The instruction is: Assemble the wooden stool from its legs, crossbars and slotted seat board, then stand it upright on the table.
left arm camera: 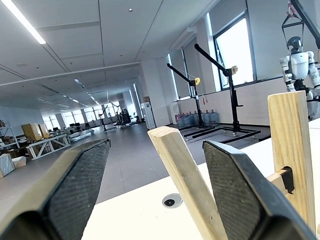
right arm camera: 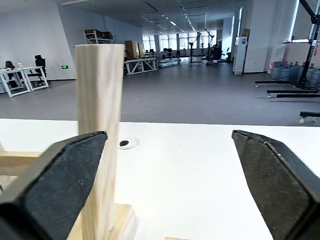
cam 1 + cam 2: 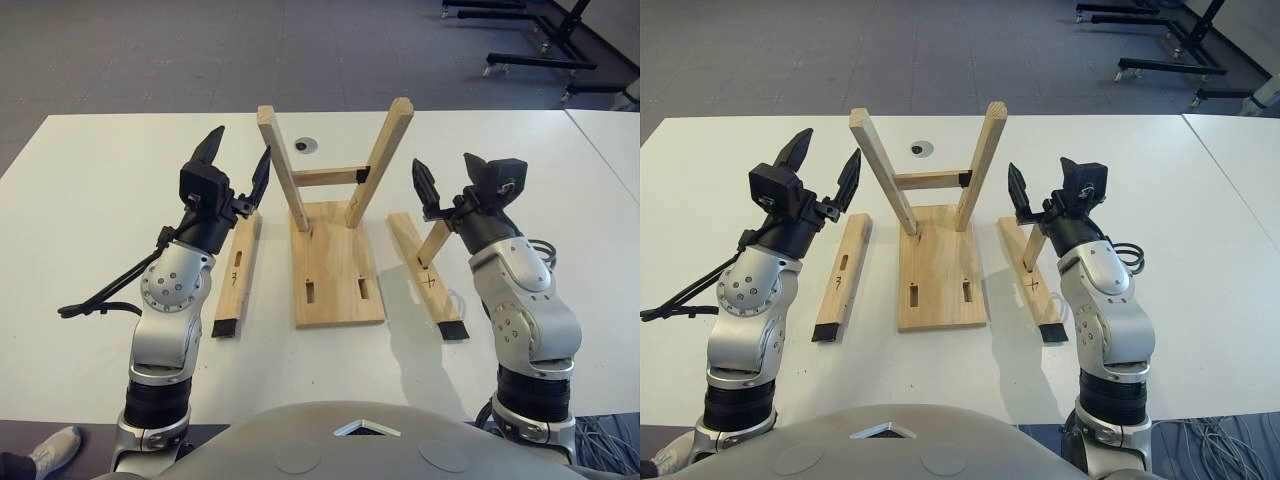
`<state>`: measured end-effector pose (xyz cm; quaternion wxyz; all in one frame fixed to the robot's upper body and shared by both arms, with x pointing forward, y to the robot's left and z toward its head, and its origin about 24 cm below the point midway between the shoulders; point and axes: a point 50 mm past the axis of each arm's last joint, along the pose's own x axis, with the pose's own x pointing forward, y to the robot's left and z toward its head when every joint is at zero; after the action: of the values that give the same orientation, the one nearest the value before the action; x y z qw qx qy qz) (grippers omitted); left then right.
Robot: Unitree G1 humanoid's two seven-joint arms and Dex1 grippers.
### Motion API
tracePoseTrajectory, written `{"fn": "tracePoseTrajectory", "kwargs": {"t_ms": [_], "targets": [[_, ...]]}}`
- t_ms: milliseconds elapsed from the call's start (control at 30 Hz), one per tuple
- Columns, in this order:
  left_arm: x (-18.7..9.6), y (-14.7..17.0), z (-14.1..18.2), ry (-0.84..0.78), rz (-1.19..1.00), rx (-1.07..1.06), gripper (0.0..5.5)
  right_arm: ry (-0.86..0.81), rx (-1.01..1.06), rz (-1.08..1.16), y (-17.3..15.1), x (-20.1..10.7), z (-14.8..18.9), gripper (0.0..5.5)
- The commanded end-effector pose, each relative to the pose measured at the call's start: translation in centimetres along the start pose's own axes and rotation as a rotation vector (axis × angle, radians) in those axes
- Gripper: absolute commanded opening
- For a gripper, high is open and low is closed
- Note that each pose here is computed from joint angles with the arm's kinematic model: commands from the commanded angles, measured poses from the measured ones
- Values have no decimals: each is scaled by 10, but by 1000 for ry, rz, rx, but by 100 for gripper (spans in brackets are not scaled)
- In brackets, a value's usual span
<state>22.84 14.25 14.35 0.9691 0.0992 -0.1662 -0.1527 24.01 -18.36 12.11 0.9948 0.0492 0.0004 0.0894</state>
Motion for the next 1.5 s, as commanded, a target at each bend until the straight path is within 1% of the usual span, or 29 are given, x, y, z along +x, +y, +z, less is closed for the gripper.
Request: {"fn": "tracePoseTrajectory", "kwargs": {"t_ms": [33, 67, 167, 267, 333, 367, 500, 567, 667, 767, 867, 967, 1267, 1433, 1500], "targets": [[-1, 1, -1, 11, 12, 3, 338, -18, 17, -26, -1, -5, 6, 460], [-2, 2, -1, 13, 17, 5, 338, -69, -30, -12, 2, -6, 17, 460], [-6, 3, -2, 20, 34, 3, 338, -186, -73, 8, 9, -9, 44, 460], [-8, 2, -2, 24, 38, 0, 338, -309, -42, -26, 4, -14, 69, 460], [-10, 3, -2, 26, 42, 3, 338, -347, -28, -50, -2, -16, 76, 460], [-11, 3, -2, 27, 42, 4, 338, -330, -28, -79, -9, -21, 71, 460], [-14, 5, 0, 26, 53, 11, 338, -207, -93, -284, -48, -67, 33, 460], [-16, 7, 1, 27, 62, 11, 338, -135, -101, -344, -59, -84, 15, 460], [-18, 5, 2, 33, 68, 5, 338, 29, -105, -279, -52, -103, -15, 460], [-19, 4, 2, 39, 64, 1, 338, 194, -40, -123, -27, -116, -41, 460], [-19, 3, 2, 40, 57, -1, 338, 283, -13, -33, -11, -121, -52, 460], [-18, 3, 2, 40, 54, -2, 338, 335, -36, -30, -11, -122, -56, 460], [-16, 0, 2, 39, 58, -10, 338, 528, -66, 48, -6, -110, -74, 460], [-15, 0, 2, 34, 55, -7, 338, 628, -51, -25, -7, -112, -84, 460], [-15, 1, 2, 35, 57, -6, 338, 660, -43, -56, -10, -114, -87, 428]]}}
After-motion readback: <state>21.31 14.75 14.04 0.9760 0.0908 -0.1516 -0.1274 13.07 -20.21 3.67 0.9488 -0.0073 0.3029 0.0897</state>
